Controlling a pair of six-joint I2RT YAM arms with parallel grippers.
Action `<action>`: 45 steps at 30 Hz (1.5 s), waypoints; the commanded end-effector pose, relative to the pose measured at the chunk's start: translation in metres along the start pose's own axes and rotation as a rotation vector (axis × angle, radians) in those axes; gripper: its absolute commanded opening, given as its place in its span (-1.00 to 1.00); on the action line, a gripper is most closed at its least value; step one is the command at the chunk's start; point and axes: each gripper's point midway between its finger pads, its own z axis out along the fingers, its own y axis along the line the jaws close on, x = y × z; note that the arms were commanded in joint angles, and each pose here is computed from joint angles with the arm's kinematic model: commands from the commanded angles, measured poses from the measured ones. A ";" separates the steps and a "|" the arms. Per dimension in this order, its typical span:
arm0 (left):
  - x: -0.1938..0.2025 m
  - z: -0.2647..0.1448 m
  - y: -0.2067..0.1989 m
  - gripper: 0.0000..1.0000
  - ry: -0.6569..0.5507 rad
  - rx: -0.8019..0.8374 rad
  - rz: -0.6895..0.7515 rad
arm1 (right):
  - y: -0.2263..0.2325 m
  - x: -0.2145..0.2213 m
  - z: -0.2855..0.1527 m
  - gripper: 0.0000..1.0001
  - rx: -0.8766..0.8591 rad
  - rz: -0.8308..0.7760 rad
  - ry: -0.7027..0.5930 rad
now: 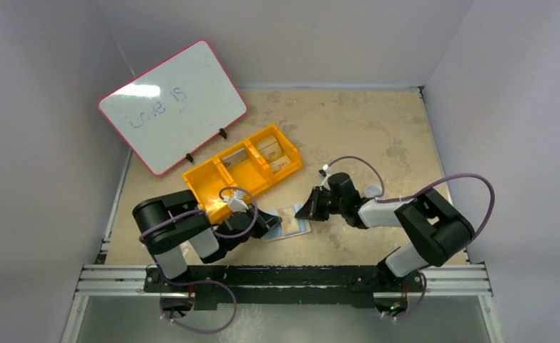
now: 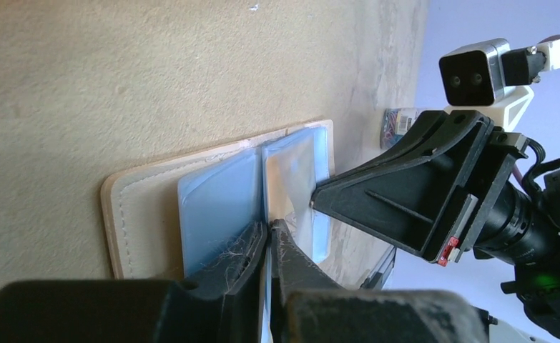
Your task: Take the credit cards out of the card holder
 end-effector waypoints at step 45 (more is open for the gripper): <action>-0.010 -0.017 0.006 -0.58 0.008 -0.134 0.236 | 0.037 0.009 -0.026 -0.36 -0.133 -0.137 0.047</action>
